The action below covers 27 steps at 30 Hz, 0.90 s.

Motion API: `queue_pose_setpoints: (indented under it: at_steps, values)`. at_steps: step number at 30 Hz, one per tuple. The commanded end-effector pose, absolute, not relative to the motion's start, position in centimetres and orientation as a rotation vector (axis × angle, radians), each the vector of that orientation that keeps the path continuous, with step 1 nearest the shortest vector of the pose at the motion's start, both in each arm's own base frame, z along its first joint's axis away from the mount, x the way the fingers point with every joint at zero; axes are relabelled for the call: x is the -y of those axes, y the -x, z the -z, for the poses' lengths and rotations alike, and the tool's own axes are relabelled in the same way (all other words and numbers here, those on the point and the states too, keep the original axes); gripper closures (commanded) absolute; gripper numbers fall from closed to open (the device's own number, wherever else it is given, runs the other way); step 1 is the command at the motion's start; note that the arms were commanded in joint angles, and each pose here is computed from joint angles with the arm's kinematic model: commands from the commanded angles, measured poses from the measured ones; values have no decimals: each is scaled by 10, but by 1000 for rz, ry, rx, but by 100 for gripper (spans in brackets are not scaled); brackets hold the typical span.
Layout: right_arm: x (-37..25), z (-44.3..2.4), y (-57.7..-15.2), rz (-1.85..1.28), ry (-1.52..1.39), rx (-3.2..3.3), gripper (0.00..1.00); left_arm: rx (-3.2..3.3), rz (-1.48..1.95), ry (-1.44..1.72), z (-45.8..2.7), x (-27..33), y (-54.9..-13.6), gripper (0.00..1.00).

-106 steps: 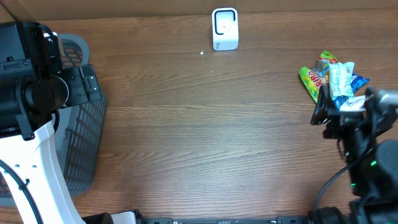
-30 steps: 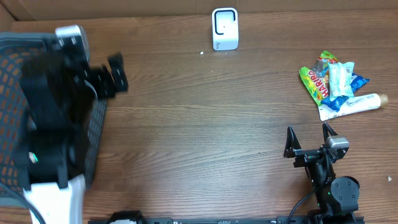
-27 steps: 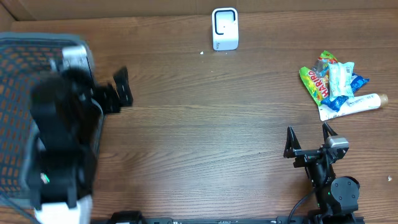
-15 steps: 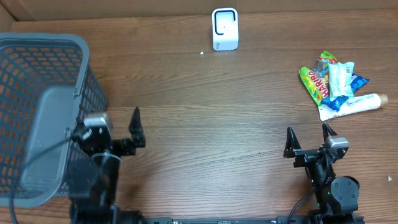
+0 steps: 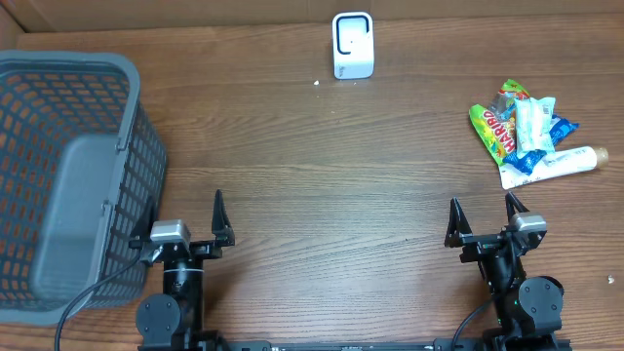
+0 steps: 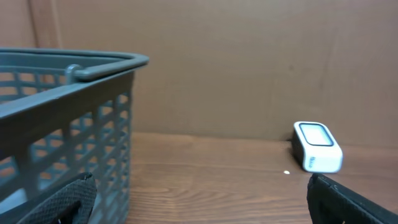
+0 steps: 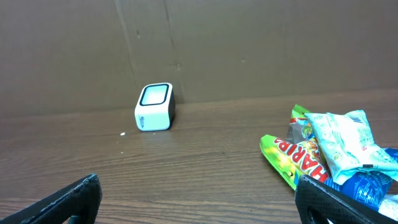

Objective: Scan the item barcode

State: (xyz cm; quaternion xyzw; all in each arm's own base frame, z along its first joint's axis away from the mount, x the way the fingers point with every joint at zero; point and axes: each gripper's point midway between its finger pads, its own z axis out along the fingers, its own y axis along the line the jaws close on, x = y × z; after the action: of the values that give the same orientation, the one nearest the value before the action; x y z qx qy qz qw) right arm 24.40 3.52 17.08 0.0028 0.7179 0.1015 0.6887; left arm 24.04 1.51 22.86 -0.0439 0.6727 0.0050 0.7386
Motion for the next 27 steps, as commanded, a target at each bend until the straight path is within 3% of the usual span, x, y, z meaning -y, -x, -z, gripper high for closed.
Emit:
queue_pose_setpoints:
  at_steps: [1, 12, 27]
  values:
    - [-37, -170, -244, -233, 3, -1598, 0, -1463, -116, 149, -220, -32, -237, 1]
    - [-37, -170, -244, -233, 3, -1598, 0, -1637, -157, 115, -158, -32, -244, 1]
    - [-37, -170, -244, -234, 3, -1598, 0, -1634, -154, 113, -159, -32, -244, 1]
